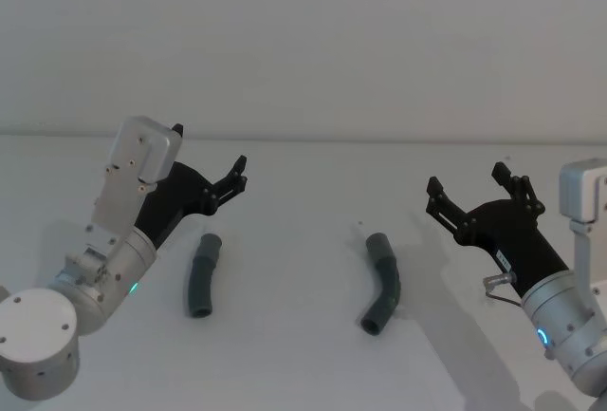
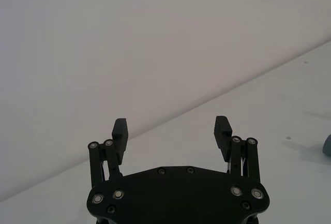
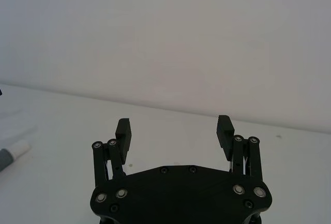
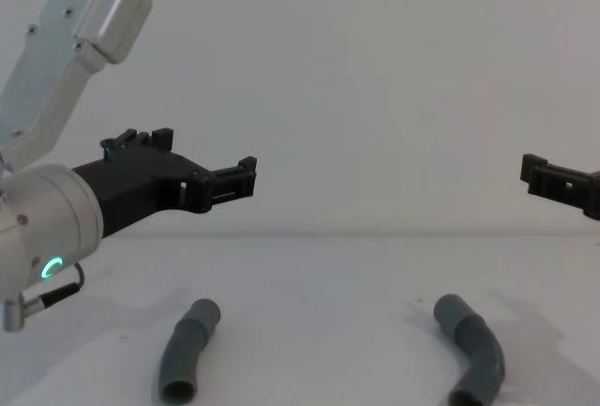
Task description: Use both hands to pick up one end of the pipe from the table, align the ends, and insert them.
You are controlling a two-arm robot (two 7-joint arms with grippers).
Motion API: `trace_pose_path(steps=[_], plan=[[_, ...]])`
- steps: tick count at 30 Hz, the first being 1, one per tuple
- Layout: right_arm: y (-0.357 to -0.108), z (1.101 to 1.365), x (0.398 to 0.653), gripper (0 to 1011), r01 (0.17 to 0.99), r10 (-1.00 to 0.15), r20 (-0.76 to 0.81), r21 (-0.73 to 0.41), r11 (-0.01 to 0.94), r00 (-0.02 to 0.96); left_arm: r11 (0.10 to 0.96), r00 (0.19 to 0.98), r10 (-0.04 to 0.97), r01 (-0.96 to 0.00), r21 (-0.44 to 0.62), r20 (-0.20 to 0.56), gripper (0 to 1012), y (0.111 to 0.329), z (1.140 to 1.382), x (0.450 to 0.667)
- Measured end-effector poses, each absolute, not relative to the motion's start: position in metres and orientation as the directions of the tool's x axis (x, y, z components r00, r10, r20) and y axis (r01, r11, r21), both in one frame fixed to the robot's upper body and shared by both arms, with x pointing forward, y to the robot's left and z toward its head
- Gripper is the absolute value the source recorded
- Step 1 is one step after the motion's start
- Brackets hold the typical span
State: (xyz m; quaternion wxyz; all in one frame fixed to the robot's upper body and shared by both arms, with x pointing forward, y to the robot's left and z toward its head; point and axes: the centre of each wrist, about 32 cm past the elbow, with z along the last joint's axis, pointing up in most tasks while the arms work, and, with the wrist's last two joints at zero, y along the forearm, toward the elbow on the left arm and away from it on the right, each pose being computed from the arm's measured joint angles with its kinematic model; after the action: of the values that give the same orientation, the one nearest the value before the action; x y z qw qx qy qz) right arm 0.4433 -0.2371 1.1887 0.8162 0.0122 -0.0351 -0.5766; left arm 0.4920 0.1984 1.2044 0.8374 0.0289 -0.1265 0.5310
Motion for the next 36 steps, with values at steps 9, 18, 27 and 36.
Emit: trace_pose_path(steps=[9, 18, 27, 36], plan=[[-0.2371, 1.1887, 0.4433, 1002, 0.940, -0.942, 0.043, 0.060, 0.335, 0.333, 0.434, 0.404, 0.882, -0.897, -0.086, 0.242, 1001, 0.1984, 1.2044, 0.4920], [-0.2371, 1.1887, 0.4433, 1002, 0.940, -0.942, 0.043, 0.060, 0.335, 0.333, 0.434, 0.404, 0.882, -0.897, -0.086, 0.242, 1001, 0.1984, 1.2044, 0.4920], [-0.2371, 1.1887, 0.4433, 1002, 0.940, -0.942, 0.043, 0.060, 0.335, 0.333, 0.434, 0.404, 0.882, -0.897, -0.086, 0.242, 1001, 0.1984, 1.2044, 0.4920], [-0.2371, 1.1887, 0.4433, 1002, 0.940, -0.942, 0.043, 0.060, 0.335, 0.333, 0.434, 0.404, 0.882, -0.897, -0.086, 0.242, 1001, 0.1984, 1.2044, 0.4920]])
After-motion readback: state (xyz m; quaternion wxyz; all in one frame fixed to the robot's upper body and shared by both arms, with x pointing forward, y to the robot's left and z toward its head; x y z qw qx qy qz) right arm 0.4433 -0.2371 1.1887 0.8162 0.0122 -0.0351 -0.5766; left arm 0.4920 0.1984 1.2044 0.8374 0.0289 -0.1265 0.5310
